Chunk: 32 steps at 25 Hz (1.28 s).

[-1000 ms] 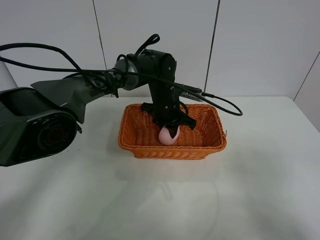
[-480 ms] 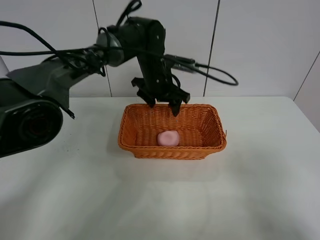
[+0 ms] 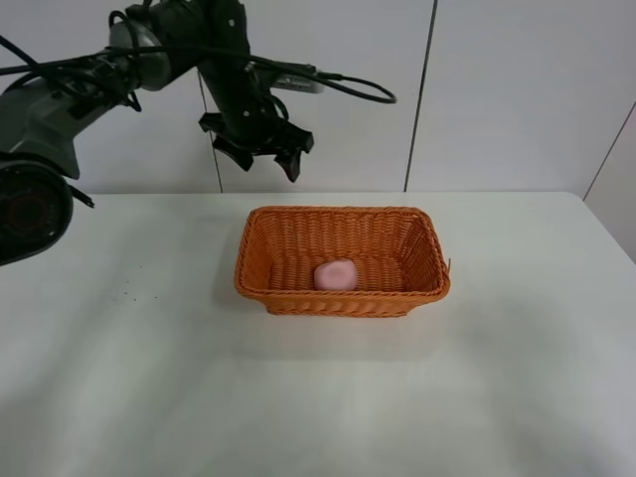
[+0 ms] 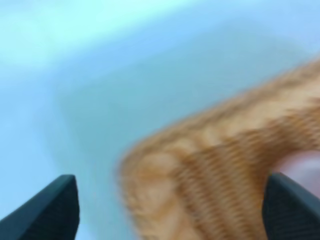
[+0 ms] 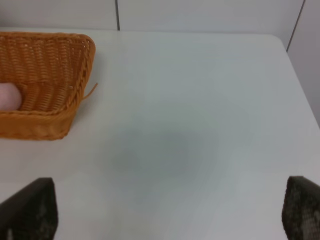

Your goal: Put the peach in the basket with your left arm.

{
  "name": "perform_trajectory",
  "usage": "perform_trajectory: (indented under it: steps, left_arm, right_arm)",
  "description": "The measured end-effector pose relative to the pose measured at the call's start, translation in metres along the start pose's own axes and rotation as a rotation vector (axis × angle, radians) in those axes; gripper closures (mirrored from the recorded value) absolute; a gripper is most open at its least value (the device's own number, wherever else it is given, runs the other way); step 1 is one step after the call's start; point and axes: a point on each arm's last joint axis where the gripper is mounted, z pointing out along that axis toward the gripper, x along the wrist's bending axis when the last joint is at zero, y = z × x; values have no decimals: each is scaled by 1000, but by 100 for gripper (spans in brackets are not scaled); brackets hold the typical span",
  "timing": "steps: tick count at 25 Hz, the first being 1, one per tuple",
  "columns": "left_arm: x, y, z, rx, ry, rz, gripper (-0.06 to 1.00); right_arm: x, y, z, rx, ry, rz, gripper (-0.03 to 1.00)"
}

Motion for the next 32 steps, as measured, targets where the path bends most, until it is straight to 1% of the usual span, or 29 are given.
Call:
perform_trajectory:
  steps: [3, 5, 8, 10, 12, 14, 17, 20, 23, 26, 30, 32]
  left_arm:
    - [51, -1, -3, -5, 38, -73, 17]
    - [91, -5, -7, -8, 69, -142, 17]
    - [142, -15, -14, -12, 115, -236, 17]
    - [165, -22, -17, -12, 133, -282, 17]
    - [179, -27, -17, -2, 141, -310, 17]
    - [181, -31, -13, 13, 122, -323, 17]
    - [178, -32, -7, 29, 99, -329, 18]
    - [175, -31, -13, 16, 74, -335, 18]
    - [168, -29, -33, -28, 40, -340, 19]
    - [158, -33, -69, -71, 36, -335, 19]
    - [146, -56, -105, -57, 63, -327, 19]
    - [138, -75, -123, -41, 70, -326, 19]
  right_arm:
    - [0, 0, 0, 0, 0, 0, 27]
    - [0, 0, 0, 0, 0, 0, 27]
    - [0, 0, 0, 0, 0, 0, 27]
    - [0, 0, 0, 0, 0, 0, 27]
    - [0, 0, 0, 0, 0, 0, 27]
    - [0, 0, 0, 0, 0, 0, 27]
    - [0, 0, 0, 0, 0, 0, 27]
    - [0, 0, 0, 0, 0, 0, 27]
    - [0, 0, 0, 0, 0, 0, 27]
    - [0, 0, 0, 0, 0, 0, 27]
    - [0, 0, 0, 0, 0, 0, 27]
    - [0, 0, 0, 0, 0, 0, 27]
